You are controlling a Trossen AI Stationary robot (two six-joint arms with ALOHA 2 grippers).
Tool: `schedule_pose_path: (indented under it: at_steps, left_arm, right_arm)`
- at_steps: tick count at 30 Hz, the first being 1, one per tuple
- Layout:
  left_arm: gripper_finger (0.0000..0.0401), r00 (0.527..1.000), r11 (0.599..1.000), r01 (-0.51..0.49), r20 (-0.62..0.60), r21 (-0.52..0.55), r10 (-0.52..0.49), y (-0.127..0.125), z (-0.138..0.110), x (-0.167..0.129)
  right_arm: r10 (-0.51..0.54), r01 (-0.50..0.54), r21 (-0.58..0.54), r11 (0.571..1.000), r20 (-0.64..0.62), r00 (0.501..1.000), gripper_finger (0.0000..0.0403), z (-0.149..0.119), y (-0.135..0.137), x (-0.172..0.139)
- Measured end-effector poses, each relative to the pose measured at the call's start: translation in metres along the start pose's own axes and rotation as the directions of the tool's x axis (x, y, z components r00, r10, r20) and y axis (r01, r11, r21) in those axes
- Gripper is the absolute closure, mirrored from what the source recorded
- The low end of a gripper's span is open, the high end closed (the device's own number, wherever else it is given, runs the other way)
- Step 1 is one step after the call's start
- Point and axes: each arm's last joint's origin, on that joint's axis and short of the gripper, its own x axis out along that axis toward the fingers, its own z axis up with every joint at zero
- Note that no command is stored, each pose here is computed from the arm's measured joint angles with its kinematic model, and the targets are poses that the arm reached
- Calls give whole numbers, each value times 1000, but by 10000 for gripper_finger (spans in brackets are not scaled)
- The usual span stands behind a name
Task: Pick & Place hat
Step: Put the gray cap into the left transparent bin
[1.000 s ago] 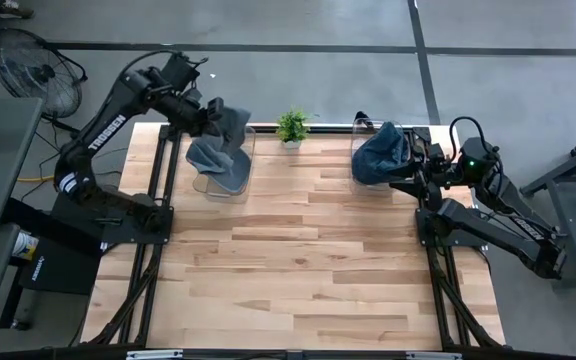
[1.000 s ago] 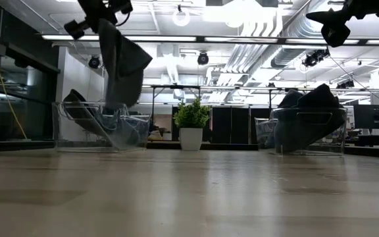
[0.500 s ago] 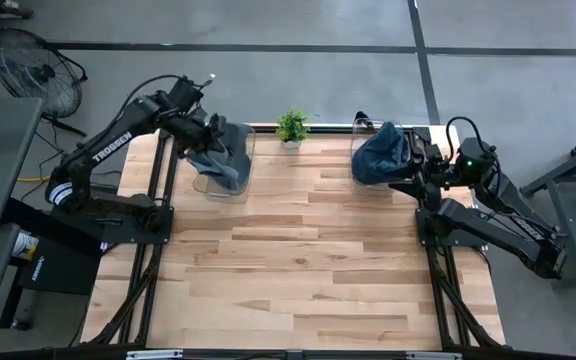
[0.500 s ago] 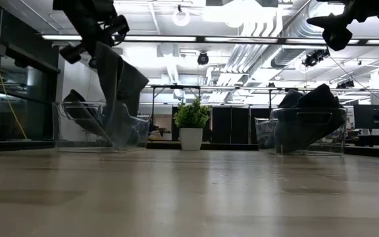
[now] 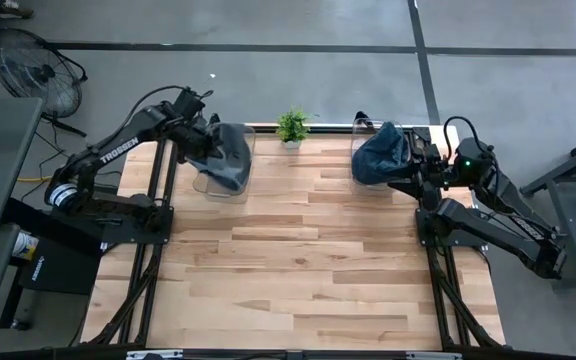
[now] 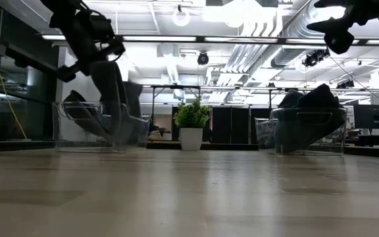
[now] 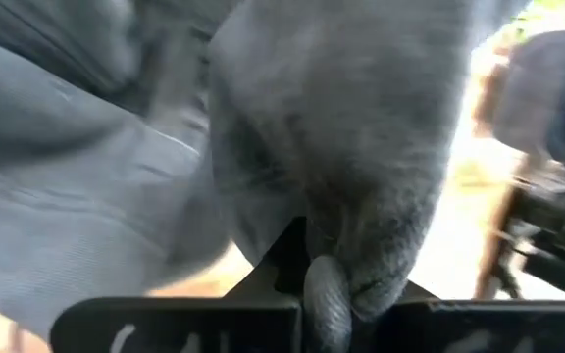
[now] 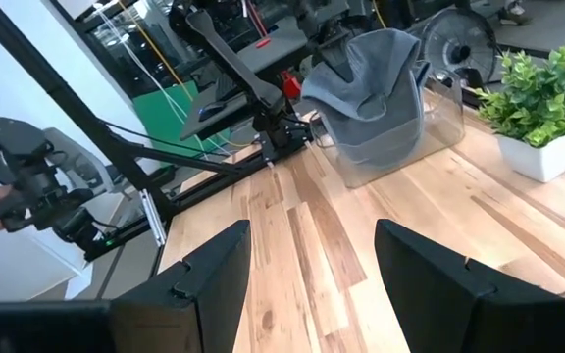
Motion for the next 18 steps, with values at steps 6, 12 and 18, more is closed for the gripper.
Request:
schedule_pose_path:
  at_steps: [6,12,18]
  left_arm:
    - [401,995,992,-75,79,97,68,2,2,1]
    - [400,981,968,-156,144,197,128,4,4,1]
    - [399,951,934,-263,230,244,207,6,6,0]
  right_arm:
    - [-29,29,6,1000,8,1000,190,0,-1,0]
    - [-72,71,26,997,19,997,190,0,-2,0]
    - [-108,108,40,993,10,994,189,-2,-4,0]
